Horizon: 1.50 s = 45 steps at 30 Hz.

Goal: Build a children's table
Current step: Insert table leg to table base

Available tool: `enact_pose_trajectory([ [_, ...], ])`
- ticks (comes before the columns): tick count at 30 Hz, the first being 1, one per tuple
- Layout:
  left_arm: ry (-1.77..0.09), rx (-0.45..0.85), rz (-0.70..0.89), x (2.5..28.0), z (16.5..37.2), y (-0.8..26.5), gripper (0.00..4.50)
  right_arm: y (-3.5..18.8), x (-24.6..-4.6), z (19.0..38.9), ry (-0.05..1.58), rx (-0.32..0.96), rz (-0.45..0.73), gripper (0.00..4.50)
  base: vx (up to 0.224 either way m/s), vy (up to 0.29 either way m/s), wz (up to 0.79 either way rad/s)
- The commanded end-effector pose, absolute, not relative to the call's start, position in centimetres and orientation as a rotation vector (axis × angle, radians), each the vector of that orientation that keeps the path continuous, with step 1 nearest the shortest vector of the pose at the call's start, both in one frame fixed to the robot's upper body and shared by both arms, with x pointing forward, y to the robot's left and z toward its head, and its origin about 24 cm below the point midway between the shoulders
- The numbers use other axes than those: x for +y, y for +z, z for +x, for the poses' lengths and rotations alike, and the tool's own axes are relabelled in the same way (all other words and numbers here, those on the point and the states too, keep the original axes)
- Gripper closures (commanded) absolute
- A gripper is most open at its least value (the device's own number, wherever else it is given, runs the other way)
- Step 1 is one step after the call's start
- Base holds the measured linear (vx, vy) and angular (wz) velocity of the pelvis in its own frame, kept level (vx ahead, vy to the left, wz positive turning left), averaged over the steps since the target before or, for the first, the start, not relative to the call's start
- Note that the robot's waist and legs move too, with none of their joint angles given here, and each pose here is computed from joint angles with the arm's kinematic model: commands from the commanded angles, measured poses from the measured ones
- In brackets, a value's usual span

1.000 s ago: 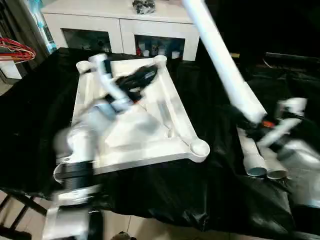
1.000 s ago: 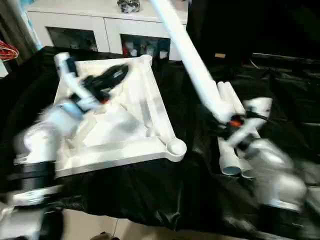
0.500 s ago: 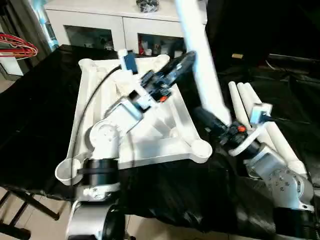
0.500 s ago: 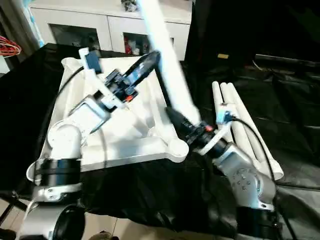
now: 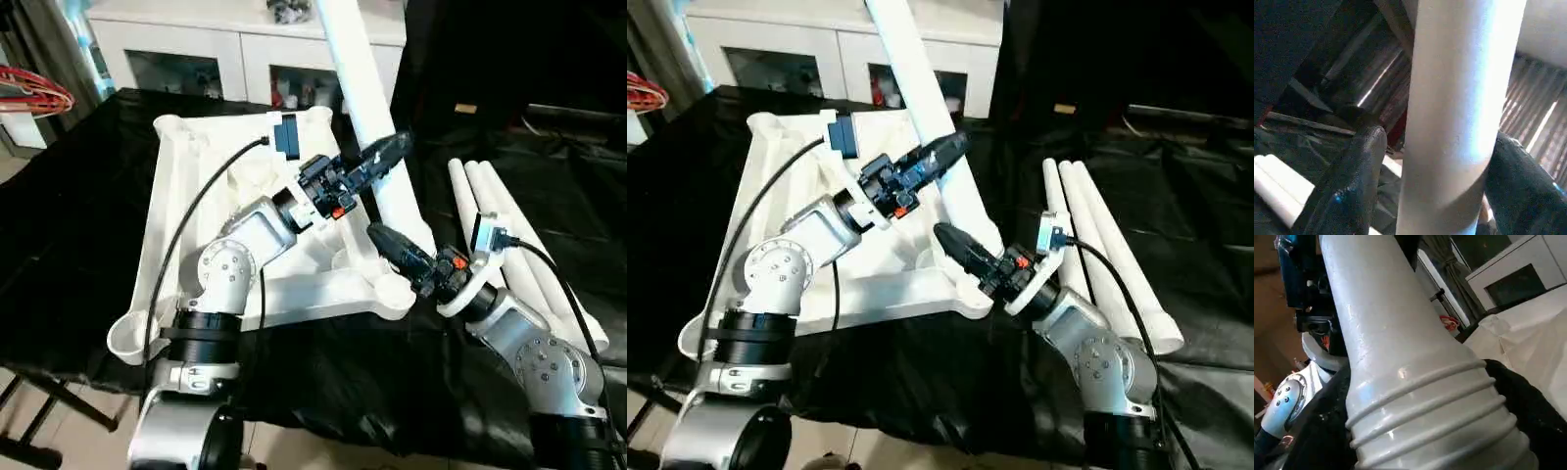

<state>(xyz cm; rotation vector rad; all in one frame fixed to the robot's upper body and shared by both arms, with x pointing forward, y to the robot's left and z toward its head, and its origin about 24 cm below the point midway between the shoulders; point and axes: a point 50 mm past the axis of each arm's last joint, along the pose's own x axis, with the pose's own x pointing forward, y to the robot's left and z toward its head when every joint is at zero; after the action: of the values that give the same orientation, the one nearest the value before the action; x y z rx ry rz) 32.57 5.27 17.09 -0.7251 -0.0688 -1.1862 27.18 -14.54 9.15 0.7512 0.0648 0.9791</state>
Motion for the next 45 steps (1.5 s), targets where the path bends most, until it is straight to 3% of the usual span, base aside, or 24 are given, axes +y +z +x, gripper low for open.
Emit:
enact_pose_trajectory([
  [1,-1.177,-0.08,-0.673,5.3,32.8,17.6,1.73,9.7,-14.4,27.1,1.005,0.042,0.742,1.35,0.0,0.0,0.0],
  [4,-1.152,-0.087,-0.658,5.6,33.0,17.7,2.09,9.7,-14.4,27.1,1.001,0.037,0.746,1.35,0.0,0.0,0.0],
  [12,-1.095,-0.107,-0.633,6.3,33.2,17.9,2.49,9.5,-14.1,27.4,0.974,0.037,0.709,1.35,0.0,0.0,0.0],
  [13,-1.087,-0.109,-0.625,6.4,33.2,18.0,2.56,9.6,-14.1,27.4,0.975,0.037,0.705,0.79,0.0,0.0,0.0],
  [16,-1.053,-0.141,-0.56,6.5,33.1,18.4,2.56,9.9,-14.3,27.5,0.98,0.033,0.697,0.65,0.0,0.0,0.0],
  [19,-1.029,-0.149,-0.537,6.6,33.2,18.7,2.57,10.1,-14.5,27.4,0.982,0.024,0.689,0.23,0.0,0.0,0.0],
  [29,-1.002,-0.117,-0.371,6.6,33.5,18.8,2.57,12.5,-17.7,27.8,0.902,-0.055,0.571,0.0,0.0,0.0,0.0],
  [30,-0.98,-0.103,-0.317,6.6,33.7,18.6,2.57,13.3,-18.7,28.0,0.88,-0.048,0.487,0.0,0.0,0.0,0.0],
  [35,-0.983,-0.101,-0.276,6.4,33.6,18.7,2.57,13.9,-19.2,28.4,0.836,-0.041,0.384,0.0,0.0,0.0,0.0],
  [38,-0.99,-0.098,-0.233,6.2,33.5,18.7,2.57,14.8,-18.7,28.6,0.866,-0.042,0.283,0.0,0.0,0.0,0.0],
  [41,-1.01,-0.091,-0.176,6.0,33.3,18.6,2.57,14.4,-17.1,28.9,0.909,0.046,0.071,0.0,0.0,0.0,0.0],
  [45,-1.022,-0.087,-0.149,5.7,33.1,18.6,2.57,14.1,-16.2,29.3,0.897,0.071,0.028,0.0,0.0,0.0,0.0],
])
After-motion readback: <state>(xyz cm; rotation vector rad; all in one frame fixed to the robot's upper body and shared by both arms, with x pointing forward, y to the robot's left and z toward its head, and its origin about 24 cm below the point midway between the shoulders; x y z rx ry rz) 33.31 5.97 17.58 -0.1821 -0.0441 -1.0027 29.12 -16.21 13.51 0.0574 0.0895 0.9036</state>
